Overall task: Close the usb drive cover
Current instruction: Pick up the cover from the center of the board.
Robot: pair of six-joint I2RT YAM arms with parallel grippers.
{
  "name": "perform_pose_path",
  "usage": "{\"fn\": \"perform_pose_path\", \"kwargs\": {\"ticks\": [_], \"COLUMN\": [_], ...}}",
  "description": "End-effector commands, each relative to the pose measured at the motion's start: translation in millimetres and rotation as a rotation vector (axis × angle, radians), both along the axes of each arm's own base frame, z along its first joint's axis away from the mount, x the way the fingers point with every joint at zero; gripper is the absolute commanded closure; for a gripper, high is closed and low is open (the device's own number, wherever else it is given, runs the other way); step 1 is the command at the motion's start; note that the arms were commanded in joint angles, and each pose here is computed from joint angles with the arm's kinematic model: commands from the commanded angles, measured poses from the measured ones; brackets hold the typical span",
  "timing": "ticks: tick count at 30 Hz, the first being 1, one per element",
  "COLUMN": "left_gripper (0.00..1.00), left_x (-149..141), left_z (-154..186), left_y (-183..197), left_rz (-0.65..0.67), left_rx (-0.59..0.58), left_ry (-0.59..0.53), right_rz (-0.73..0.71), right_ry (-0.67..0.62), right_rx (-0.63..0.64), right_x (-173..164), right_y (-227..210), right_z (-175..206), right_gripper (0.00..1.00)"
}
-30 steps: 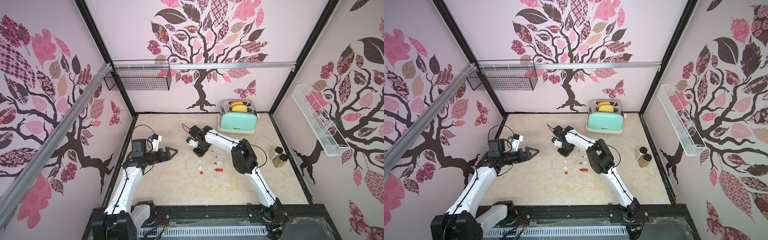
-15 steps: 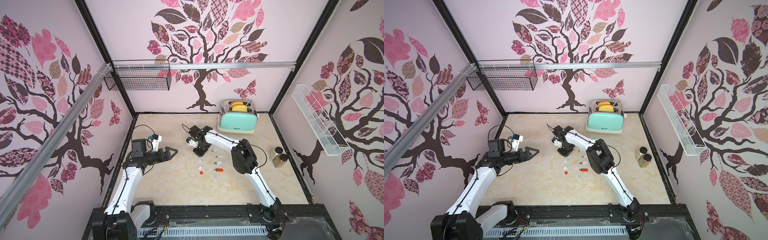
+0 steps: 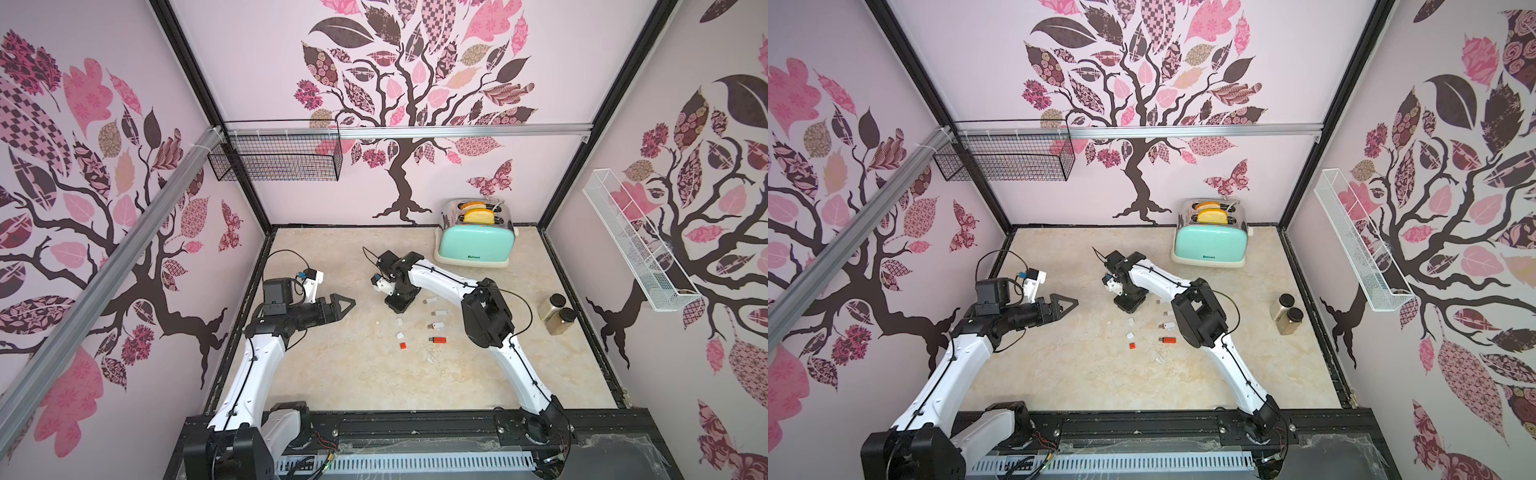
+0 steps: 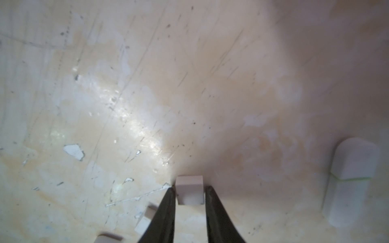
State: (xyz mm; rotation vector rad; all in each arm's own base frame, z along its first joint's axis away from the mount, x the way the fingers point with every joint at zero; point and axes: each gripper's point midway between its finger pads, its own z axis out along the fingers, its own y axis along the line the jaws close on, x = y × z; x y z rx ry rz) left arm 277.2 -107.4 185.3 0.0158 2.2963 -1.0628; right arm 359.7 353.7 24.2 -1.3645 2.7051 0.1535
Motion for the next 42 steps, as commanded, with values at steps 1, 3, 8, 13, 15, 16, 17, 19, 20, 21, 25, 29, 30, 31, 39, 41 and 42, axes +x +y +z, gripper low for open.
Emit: {"fn": "perform_pose_path", "kwargs": {"ticks": [1, 3, 8, 13, 15, 16, 17, 19, 20, 21, 25, 29, 30, 31, 39, 41, 42], "left_gripper": [0.05, 0.05, 0.05, 0.05, 0.05, 0.05, 0.05, 0.05, 0.05, 0.05, 0.05, 0.06, 0.06, 0.06, 0.17, 0.20, 0.22], "left_x": [0.6, 1.6, 1.2, -0.2, 1.0, 1.9, 2.1, 2.6, 3.3, 4.5, 12.2, 17.8, 18.7, 19.8, 25.2, 23.0, 21.0], "left_z": [6.8, 8.8, 7.4, 7.8, 6.9, 8.2, 9.0, 8.1, 6.6, 4.9, 5.9, 2.7, 3.0, 3.4, 3.2, 2.0, 1.5], "left_y": [-0.4, 1.1, -0.4, -1.0, 0.1, 1.0, 1.1, -0.3, -0.5, -0.4, 0.8, -1.7, -2.3, -3.4, -16.7, -25.3, -28.5], "left_rz": [-0.010, -0.005, -0.010, -0.012, -0.007, -0.004, -0.002, -0.006, -0.005, -0.002, 0.013, 0.013, 0.012, 0.008, -0.043, -0.077, -0.092], "left_rx": [-0.007, 0.008, -0.004, -0.008, -0.002, 0.005, 0.005, -0.009, -0.015, -0.017, -0.026, -0.065, -0.069, -0.081, -0.192, -0.214, -0.214], "left_ry": [-0.036, -0.036, -0.037, -0.041, -0.029, -0.029, -0.029, -0.030, -0.023, -0.012, 0.020, 0.066, 0.078, 0.087, 0.162, 0.169, 0.174], "right_rz": [0.010, 0.010, 0.016, 0.019, 0.017, 0.018, 0.023, 0.031, 0.024, 0.013, 0.025, 0.062, 0.076, 0.089, 0.175, 0.230, 0.247], "right_ry": [0.053, 0.054, 0.045, 0.025, 0.012, 0.006, -0.004, -0.028, -0.040, -0.047, -0.102, -0.136, -0.133, -0.139, -0.322, -0.379, -0.385], "right_rx": [-0.053, -0.058, -0.065, -0.030, -0.036, -0.033, -0.022, 0.010, 0.028, 0.042, 0.129, 0.236, 0.266, 0.300, 0.516, 0.586, 0.604], "right_x": [-9.2, -11.0, -10.4, -9.7, -6.8, -7.0, -6.9, -4.2, -0.4, 3.1, 6.9, 0.2, -5.2, -9.3, -25.2, -33.9, -39.2], "right_y": [-4.0, -5.9, -8.6, -5.4, -6.9, -7.6, -7.7, -6.7, -6.3, -7.3, -6.9, -0.4, 1.9, 4.8, 24.7, 33.5, 36.7], "right_z": [-34.0, -30.8, -29.1, -12.8, -7.3, -2.2, 3.3, 14.6, 22.7, 30.0, 65.9, 95.1, 101.9, 108.6, 146.5, 152.4, 152.2], "right_gripper": [0.74, 0.74, 0.77, 0.81, 0.85, 0.85, 0.86, 0.87, 0.87, 0.88, 0.90, 0.91, 0.92, 0.92, 0.92, 0.92, 0.92]}}
